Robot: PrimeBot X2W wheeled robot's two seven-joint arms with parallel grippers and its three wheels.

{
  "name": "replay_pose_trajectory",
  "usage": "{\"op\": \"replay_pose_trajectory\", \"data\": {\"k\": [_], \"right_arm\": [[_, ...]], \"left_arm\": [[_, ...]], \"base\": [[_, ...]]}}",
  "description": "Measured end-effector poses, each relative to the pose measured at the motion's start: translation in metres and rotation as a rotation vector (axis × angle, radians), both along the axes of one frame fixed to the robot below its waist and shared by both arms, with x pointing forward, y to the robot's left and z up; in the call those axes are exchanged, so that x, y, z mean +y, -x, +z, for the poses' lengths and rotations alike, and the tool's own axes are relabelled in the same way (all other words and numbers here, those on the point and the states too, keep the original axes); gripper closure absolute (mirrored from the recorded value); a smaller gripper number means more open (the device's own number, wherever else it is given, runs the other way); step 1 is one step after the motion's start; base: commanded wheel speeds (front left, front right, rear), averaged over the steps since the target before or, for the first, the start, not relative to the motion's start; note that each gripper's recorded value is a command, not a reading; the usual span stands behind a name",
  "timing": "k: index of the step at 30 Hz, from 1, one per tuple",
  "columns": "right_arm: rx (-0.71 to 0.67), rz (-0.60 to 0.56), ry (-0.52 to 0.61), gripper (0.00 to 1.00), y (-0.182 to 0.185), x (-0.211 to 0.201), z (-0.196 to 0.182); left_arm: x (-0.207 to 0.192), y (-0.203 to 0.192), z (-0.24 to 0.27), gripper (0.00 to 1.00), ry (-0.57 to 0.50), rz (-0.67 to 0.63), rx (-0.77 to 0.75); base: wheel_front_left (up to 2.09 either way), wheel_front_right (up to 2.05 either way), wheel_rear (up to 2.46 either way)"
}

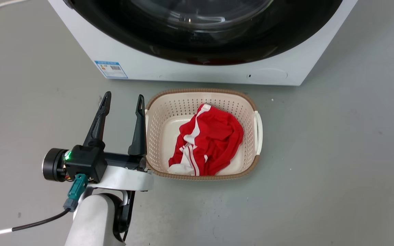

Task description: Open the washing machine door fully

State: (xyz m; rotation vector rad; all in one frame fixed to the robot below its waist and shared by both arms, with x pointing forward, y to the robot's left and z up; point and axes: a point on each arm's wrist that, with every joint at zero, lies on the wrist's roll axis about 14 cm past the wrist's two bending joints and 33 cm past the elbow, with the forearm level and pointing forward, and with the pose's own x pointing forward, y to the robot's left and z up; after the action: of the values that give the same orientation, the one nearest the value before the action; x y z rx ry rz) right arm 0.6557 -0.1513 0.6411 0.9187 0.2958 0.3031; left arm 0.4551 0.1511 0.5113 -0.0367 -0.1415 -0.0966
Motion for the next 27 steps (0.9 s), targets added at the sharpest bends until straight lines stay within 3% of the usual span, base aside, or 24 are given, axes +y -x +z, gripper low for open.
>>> {"op": "replay_pose_trajectory", "data": {"k": [15,27], "right_arm": [[0.121,0.082,0.092,1.0,-0.028,0.024,-0.064],[0.151,0.203,0.096,1.0,-0.022,0.043,-0.068]], "left_arm": [[0.004,-0.018,-0.033,0.0,-0.006,0.017,0.064],[0.0,-0.024,-0.037,0.0,-0.004,0.008,0.069]], "base": [[0.0,0.0,0.0],[0.0,0.0,0.0]]}}
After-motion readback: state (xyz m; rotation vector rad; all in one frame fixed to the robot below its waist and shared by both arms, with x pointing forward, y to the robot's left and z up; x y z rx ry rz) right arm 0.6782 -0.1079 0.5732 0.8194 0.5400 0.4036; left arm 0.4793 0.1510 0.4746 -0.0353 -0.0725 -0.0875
